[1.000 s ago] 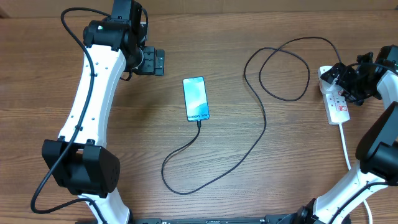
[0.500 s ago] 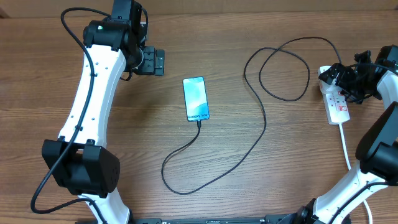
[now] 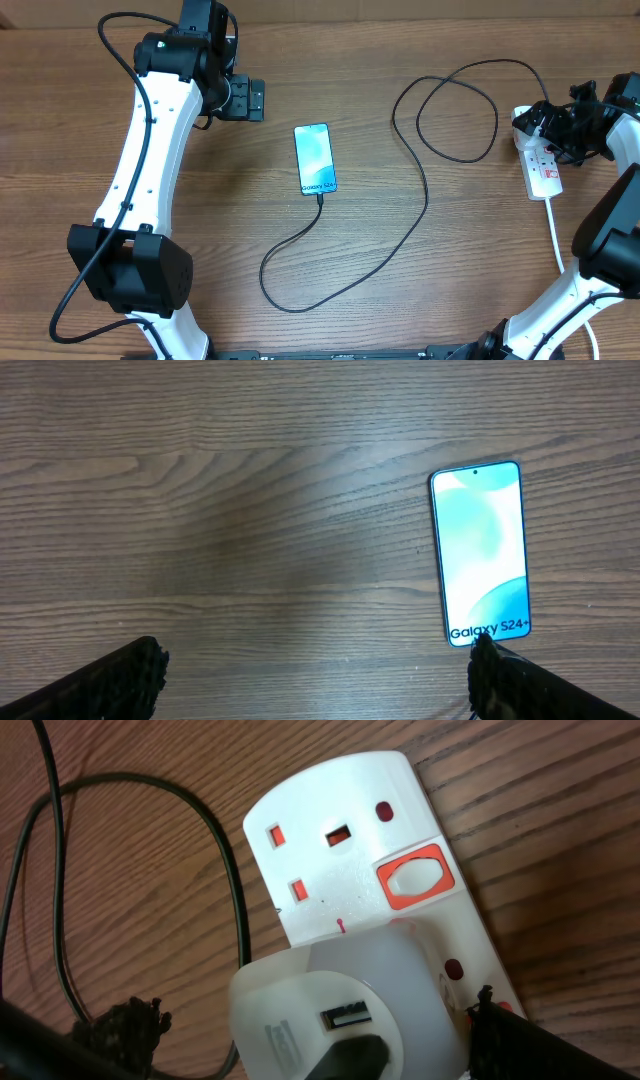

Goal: Plug charger to phone and switch on socket

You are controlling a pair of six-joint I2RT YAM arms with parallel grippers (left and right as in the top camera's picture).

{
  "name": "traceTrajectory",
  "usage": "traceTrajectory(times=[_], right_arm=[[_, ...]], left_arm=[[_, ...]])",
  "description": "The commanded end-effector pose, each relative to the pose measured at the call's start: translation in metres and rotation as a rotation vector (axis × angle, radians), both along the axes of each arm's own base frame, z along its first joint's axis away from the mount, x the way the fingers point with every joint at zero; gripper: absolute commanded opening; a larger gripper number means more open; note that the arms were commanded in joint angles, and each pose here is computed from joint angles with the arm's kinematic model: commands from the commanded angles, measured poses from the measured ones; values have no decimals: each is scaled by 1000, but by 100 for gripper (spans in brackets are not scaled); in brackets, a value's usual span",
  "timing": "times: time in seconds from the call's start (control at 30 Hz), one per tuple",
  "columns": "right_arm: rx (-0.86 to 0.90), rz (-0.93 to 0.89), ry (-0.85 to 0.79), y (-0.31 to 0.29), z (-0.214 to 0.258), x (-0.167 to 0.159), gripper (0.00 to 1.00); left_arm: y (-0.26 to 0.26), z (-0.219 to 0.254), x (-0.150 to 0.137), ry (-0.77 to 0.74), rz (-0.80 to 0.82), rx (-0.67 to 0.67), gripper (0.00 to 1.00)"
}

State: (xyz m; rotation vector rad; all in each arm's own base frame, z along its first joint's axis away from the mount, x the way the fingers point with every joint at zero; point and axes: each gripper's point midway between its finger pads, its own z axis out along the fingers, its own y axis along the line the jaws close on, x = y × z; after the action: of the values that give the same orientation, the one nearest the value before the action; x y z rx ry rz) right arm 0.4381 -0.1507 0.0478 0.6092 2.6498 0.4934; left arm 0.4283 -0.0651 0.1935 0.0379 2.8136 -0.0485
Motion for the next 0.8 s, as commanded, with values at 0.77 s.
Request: traceTrajectory(times=[0.77], right_arm=[[75, 54, 97, 48, -19, -13, 100]], left_arm=[[0, -2, 2, 1, -14, 11, 100]])
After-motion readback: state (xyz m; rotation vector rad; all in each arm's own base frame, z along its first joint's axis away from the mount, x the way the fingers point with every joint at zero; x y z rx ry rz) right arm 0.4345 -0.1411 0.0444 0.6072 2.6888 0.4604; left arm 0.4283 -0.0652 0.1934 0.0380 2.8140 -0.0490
